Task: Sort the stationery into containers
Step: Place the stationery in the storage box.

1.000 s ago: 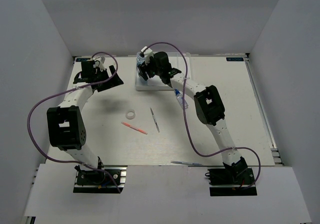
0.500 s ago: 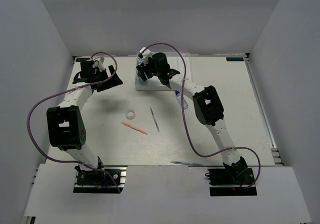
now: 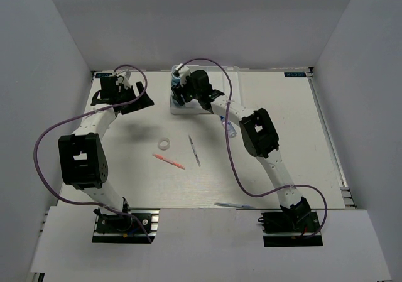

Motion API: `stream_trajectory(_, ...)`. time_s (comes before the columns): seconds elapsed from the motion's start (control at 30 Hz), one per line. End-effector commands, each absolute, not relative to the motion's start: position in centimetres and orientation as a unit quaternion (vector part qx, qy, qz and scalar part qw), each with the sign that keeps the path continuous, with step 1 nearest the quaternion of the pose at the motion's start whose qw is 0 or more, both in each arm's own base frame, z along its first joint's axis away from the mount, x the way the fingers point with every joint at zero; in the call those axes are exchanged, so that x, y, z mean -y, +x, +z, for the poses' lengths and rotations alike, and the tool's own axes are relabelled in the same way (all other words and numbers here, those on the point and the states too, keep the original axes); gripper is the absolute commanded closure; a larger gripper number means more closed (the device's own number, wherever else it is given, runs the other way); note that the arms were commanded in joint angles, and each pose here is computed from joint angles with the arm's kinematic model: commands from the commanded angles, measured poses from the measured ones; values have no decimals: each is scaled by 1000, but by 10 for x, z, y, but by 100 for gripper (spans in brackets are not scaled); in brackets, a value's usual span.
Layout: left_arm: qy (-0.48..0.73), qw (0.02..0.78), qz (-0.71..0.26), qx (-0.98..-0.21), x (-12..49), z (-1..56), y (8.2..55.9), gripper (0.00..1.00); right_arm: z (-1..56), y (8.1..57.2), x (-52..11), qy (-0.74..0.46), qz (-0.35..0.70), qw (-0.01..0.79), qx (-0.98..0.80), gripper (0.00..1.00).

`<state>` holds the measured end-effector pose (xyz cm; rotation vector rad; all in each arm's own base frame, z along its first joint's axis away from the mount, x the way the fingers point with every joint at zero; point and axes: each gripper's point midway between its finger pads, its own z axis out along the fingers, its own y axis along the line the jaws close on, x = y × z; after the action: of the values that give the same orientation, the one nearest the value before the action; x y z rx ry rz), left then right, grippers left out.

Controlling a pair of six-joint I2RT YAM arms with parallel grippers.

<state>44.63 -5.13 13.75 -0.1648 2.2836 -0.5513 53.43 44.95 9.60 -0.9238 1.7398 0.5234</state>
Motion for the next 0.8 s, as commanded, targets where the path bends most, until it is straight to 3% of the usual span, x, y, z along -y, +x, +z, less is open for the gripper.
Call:
stream_trajectory(0.0, -43, 403, -224, -886, 53, 149, 447, 3, 152, 544, -458, -358, 235, 577, -696, 28)
stream_trajectory(0.27, -26, 408, -218, -886, 53, 148, 439, 5, 205, 546, -452, -340, 238, 609, -676, 11)
stream_trajectory(0.5, 84, 407, -221, -882, 69, 150, 411, 11, 265, 530, -417, -312, 246, 613, -683, 14)
stream_trajectory(0.57, 158, 391, -222, -879, 77, 143, 389, 16, 309, 514, -388, -303, 247, 626, -675, 17)
stream_trajectory(0.6, 177, 387, -222, -877, 78, 141, 382, 18, 288, 506, -376, -304, 240, 605, -696, 18)
stream_trajectory(0.63, 207, 378, -216, -876, 77, 132, 374, 20, 315, 493, -360, -300, 238, 615, -689, 20)
stream_trajectory(0.7, 230, 347, -211, -884, 78, 117, 359, 25, 283, 481, -324, -298, 215, 576, -730, 22)
stream_trajectory(0.77, 258, 310, -194, -894, 70, 97, 349, 28, 289, 464, -291, -290, 199, 567, -744, 24)
